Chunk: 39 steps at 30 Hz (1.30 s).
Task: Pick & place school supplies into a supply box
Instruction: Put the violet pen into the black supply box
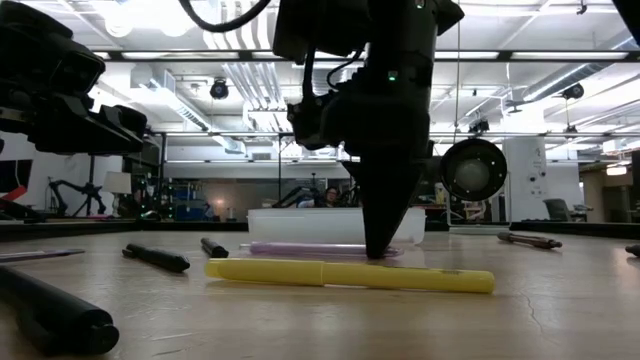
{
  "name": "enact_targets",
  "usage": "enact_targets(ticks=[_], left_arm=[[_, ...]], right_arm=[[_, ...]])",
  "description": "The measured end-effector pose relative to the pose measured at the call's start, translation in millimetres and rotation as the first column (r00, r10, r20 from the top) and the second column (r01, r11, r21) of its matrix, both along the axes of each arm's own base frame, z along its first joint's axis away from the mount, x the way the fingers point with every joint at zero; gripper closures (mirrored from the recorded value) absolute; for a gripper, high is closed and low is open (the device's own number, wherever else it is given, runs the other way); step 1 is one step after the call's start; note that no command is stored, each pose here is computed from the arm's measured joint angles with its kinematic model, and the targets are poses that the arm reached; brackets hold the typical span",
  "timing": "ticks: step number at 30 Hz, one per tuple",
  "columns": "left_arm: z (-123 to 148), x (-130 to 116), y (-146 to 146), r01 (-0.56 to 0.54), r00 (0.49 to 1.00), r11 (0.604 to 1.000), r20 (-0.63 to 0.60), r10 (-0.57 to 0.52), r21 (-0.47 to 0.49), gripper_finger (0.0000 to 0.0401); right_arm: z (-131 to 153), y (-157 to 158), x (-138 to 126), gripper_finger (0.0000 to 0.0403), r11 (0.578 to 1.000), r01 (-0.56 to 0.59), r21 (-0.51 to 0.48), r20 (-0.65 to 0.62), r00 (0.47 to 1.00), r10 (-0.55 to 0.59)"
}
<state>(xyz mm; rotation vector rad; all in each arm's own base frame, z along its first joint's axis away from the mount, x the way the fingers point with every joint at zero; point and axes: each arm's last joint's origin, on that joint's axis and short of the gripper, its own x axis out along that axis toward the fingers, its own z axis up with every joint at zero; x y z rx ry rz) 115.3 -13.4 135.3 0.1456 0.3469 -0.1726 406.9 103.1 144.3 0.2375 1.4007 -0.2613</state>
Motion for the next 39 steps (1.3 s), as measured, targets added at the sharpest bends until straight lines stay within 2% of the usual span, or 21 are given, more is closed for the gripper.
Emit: enact_targets(ticks=[6, 11, 20, 28, 39], left_arm=[[0, 0, 0, 0.0, 1.0, 1.0, 0.0, 0.0, 0.0, 0.0347], [0, 0, 0, 0.0, 1.0, 1.0, 0.0, 0.0, 0.0, 0.0347], [0, 0, 0, 0.0, 1.0, 1.0, 0.0, 0.0, 0.0, 0.0347], [0, 0, 0, -0.001, 1.0, 1.0, 0.0, 0.001, 0.0, 0.0347], [0, 0, 0, 0.0, 1.0, 1.0, 0.0, 0.0, 0.0, 0.0347]], right_arm=[[13, -3, -1, 0.0388, 0.994, 0.029, -0.109, -0.011, 0.999, -0.03], [22, -1, 3, 0.0389, 0.989, -0.009, -0.15, 0.018, 1.0, 0.012], [36, 0, 3, 0.039, 0.943, -0.038, -0.331, 0.035, 0.998, 0.052], [38, -7, -2, 0.039, 0.857, -0.029, -0.515, 0.013, 0.999, 0.042], [41, -14, -8, 0.039, 0.721, -0.028, -0.692, -0.01, 1.0, 0.03]])
